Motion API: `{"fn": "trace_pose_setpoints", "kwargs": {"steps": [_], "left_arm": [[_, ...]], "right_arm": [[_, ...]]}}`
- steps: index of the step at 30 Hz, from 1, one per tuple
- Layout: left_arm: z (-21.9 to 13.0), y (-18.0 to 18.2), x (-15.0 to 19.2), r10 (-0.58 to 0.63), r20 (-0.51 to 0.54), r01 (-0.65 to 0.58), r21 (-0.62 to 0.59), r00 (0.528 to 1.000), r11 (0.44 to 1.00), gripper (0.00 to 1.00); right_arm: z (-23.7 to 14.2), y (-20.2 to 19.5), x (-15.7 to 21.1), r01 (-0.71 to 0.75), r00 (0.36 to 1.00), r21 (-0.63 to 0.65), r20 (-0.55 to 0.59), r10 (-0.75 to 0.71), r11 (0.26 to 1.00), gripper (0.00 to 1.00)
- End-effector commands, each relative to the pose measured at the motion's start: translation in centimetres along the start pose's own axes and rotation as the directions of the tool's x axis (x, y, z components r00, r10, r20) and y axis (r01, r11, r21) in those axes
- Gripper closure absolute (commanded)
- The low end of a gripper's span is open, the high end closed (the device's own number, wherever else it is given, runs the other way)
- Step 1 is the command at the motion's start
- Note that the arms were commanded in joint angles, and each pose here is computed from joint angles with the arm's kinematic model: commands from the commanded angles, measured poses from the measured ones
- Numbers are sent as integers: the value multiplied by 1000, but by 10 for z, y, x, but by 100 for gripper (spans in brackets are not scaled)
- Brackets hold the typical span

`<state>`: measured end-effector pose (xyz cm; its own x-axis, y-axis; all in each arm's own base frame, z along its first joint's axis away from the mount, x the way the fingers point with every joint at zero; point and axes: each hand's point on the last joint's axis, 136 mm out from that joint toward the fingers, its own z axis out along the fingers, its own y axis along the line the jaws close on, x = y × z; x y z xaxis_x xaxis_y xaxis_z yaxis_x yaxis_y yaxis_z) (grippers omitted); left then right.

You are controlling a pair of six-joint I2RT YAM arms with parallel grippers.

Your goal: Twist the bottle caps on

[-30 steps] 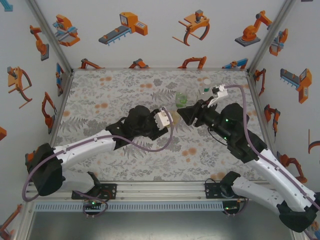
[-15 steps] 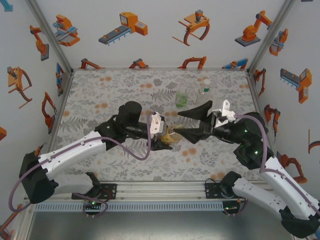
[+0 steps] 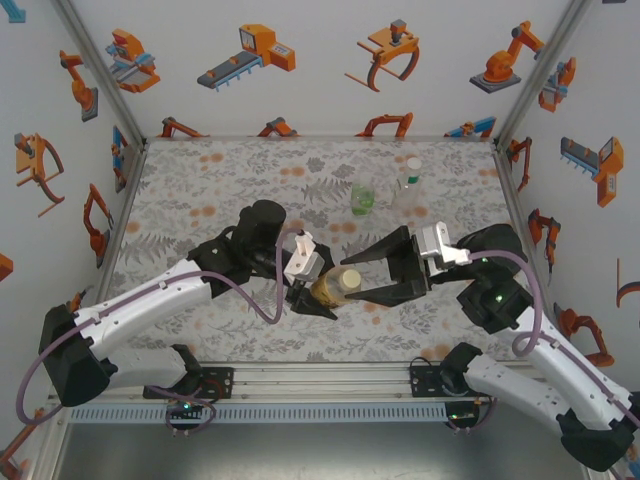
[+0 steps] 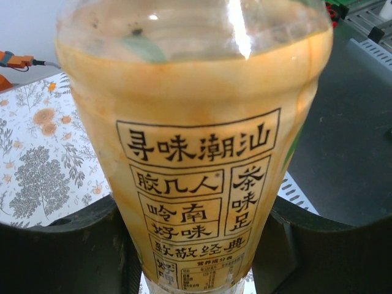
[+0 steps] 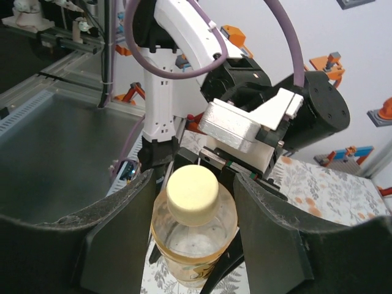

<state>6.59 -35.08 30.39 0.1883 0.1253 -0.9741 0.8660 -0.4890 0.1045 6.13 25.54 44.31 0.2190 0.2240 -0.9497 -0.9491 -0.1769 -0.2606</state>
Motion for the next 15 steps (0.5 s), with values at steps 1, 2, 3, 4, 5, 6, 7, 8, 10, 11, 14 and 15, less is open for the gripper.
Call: {"fn": "trace_pose_setpoints", "kwargs": {"steps": [1,2,3,4,5,6,7,8,10,11,14,15], "left_arm": [[-1,-5,-12,40,28,-41,44,999,998,100],[-1,-5,-11,36,26,-37,45,999,998,100],[-1,-5,-12,38,26,-39,45,999,998,100],[-1,-6,-11,38,26,-39,45,999,998,100],[-1,-6,-12,38,26,-40,45,999,998,100],[-1,-5,-12,40,26,-41,45,999,998,100],[-1,-6,-12,43,26,-44,44,999,998,100],[-1,-6,-12,45,27,-46,44,999,998,100],[-2,-7,-12,47,27,-48,45,999,998,100],[-2,-7,-12,47,26,-48,45,999,998,100],[-2,-7,-12,46,25,-47,45,999,998,100],[-2,-7,-12,47,26,-48,45,999,998,100]], "right_arm": [[1,9,-11,19,999,-71,47,-15,997,49],[2,9,-13,19,998,-79,56,-14,997,49],[2,9,-14,17,998,-83,64,-12,996,49],[2,10,-15,16,998,-85,69,-10,996,49],[2,10,-15,15,997,-88,71,-9,996,50],[2,10,-15,14,998,-87,69,-8,996,50],[2,10,-15,13,998,-87,69,-7,996,51],[3,9,-14,10,998,-88,67,-4,996,52],[3,9,-12,5,998,-91,63,1,996,54],[3,9,-12,4,998,-91,62,2,996,56],[3,9,-10,-2,998,-91,57,7,996,58],[3,9,-9,-6,998,-91,54,11,996,58]]}}
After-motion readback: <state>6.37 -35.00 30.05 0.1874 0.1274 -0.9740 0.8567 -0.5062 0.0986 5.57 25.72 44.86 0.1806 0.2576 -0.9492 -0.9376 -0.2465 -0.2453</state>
